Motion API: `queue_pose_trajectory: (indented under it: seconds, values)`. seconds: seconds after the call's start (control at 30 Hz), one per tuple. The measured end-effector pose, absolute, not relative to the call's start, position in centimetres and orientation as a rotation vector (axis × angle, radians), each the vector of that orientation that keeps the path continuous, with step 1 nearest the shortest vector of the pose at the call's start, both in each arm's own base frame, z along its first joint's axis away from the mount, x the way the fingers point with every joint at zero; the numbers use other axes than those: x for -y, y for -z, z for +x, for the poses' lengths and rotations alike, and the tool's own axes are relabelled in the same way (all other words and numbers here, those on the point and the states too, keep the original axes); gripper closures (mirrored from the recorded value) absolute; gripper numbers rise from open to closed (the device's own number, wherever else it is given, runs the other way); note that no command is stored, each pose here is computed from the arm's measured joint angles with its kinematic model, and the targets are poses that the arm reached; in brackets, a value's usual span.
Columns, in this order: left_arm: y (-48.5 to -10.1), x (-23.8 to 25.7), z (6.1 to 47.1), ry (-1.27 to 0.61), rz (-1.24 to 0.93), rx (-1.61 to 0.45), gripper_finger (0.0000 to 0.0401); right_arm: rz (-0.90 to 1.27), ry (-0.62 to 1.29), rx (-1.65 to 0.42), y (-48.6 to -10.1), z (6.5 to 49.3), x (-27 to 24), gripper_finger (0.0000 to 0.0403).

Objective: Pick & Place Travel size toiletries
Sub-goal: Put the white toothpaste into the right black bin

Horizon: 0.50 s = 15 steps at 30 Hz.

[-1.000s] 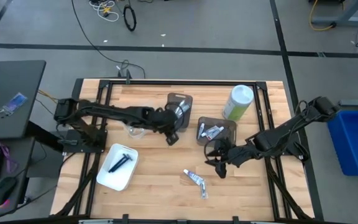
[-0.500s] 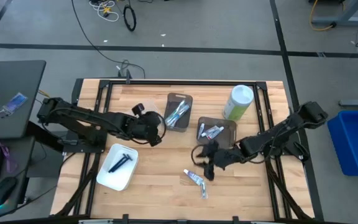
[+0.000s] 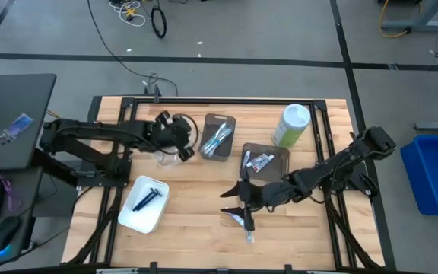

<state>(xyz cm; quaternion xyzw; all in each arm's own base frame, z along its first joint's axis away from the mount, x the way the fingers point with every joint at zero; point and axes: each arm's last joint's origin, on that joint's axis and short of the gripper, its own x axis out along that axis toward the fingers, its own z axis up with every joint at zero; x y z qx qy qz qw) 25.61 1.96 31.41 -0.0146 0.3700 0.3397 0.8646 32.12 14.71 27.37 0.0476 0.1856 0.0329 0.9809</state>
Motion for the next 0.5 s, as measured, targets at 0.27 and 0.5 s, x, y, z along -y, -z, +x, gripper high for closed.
queue_pose_trajectory:
  seconds: [0.27, 0.5]
  values:
    - [-33.5, -3.4, 25.6, -0.564, -0.036, -0.645, 0.029, 0.185, 0.067, -0.879, -21.0, 33.3, -15.2, 0.0187]
    - [-31.1, -3.3, 27.3, -0.32, -0.085, -0.503, 0.029, 0.277, 0.067, -0.992, -16.4, 34.6, -15.9, 0.0162]
